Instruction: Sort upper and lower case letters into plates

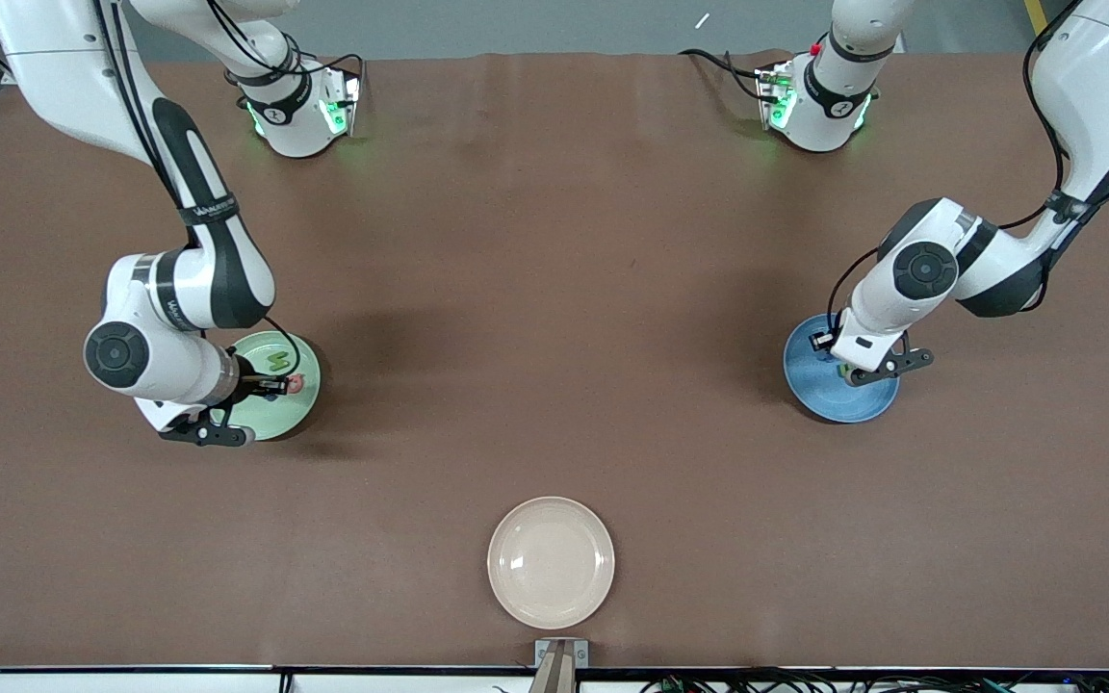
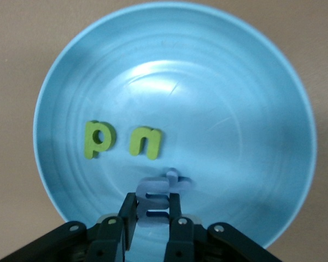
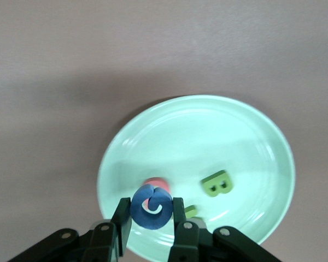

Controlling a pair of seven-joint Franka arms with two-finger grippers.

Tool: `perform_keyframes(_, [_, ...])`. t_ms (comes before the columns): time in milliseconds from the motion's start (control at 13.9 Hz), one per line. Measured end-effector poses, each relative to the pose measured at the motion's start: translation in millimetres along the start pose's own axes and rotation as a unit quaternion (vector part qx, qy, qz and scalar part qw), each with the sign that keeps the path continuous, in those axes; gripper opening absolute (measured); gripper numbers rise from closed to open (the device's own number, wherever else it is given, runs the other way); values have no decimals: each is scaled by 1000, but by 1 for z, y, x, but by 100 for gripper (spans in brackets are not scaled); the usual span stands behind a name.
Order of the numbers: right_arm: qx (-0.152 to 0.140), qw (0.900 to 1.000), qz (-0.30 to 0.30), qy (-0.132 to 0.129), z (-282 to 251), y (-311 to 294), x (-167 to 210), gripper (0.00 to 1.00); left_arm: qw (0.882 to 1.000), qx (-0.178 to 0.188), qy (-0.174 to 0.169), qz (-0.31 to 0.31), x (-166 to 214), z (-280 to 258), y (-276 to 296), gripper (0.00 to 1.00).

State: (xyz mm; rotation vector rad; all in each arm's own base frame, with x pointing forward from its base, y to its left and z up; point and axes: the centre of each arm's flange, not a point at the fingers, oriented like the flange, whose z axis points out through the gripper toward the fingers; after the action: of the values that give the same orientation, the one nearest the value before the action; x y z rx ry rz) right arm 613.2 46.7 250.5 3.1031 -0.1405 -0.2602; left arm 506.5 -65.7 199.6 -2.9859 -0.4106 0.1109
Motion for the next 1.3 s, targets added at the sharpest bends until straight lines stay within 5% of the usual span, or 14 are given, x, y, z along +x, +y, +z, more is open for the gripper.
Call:
perform_keyframes(864, [0,1000,-4,14,59,21,13,35,1000,3,-7,-9,-1,7,-14,27])
perform_keyframes(1153, [0,1000,-6,9,61,19,11,35,1000,3,-7,-8,-1,7,-14,65])
perform_keyframes(1297, [-1,1000,-6,3,62,20,10,50,1000,2,-3,-11,3,4,-15,86])
